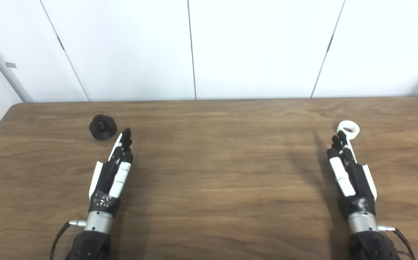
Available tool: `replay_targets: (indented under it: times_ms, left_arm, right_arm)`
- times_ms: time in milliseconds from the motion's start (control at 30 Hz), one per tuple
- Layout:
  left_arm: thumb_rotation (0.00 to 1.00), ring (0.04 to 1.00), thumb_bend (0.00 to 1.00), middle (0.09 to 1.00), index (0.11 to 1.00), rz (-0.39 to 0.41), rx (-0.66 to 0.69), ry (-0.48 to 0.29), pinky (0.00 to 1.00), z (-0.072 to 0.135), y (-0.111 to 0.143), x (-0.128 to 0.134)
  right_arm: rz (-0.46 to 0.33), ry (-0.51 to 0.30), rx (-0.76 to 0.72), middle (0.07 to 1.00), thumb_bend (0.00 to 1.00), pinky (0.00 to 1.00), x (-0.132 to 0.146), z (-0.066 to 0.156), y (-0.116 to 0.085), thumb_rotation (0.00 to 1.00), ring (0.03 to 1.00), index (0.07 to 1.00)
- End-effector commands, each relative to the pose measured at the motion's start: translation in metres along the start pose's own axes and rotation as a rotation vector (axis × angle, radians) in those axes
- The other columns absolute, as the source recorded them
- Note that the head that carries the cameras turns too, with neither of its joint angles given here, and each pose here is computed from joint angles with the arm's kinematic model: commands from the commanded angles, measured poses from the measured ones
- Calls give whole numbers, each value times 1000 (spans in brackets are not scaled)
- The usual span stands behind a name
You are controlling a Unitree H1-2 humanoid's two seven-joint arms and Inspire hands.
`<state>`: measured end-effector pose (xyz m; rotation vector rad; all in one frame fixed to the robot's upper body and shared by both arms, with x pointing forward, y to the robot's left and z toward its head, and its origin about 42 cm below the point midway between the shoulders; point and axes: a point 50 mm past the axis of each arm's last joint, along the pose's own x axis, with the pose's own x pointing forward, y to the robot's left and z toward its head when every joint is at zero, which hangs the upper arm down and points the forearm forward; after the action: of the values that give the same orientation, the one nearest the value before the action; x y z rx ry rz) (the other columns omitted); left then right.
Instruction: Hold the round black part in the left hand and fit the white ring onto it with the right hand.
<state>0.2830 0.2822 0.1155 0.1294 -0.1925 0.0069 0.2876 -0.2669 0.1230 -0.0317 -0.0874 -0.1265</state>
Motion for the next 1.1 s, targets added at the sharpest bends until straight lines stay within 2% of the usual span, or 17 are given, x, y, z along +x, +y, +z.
replay_targets:
  times_ms: [0,233,400,500,633,700,767,800,867,933,1067]
  left_arm:
    - [851,1000,685,1000,992,6,4,16,1000,-7,-1,-10]
    - [846,992,646,999,987,9,18,12,1000,-8,-3,-9]
    - [804,993,619,1000,991,-4,21,3,973,-10,-8,-6]
    - [792,980,666,999,985,-4,65,-2,921,-11,-11,-3]
    - [762,950,653,971,962,-5,191,-40,884,-8,-12,4]
    - [700,920,653,936,934,13,258,-62,849,-5,-12,8]
    - [534,902,716,897,888,37,329,-77,851,-3,-10,12]
    - [505,901,728,892,880,49,380,-108,854,-1,-8,15]
    - [329,874,755,848,831,63,472,-173,819,0,-5,20]
    - [246,863,789,833,808,79,570,-228,802,1,-1,24]
    - [192,870,846,833,793,127,766,-351,786,3,11,35]
  right_arm:
    - [7,-87,-13,980,509,1000,7,13,1,748,1000,1000]
    - [4,-87,9,980,471,1000,6,13,1,734,1000,1000]
    - [7,-81,18,981,494,1000,7,11,-1,717,1000,999]
    - [14,-82,13,989,511,1000,8,9,-4,717,1000,998]
    - [16,-86,-20,967,540,975,10,5,-9,742,986,982]
    - [20,-86,5,969,522,990,10,5,-10,727,994,986]
    - [22,-84,22,975,496,998,10,6,-11,697,999,993]
    - [26,-81,18,976,491,999,10,6,-12,695,1000,994]
    - [33,-83,10,987,489,1000,10,7,-13,711,1000,999]
    - [25,-89,-45,967,497,995,11,6,-16,743,990,987]
    - [20,-87,-51,969,511,1000,12,5,-18,746,995,983]
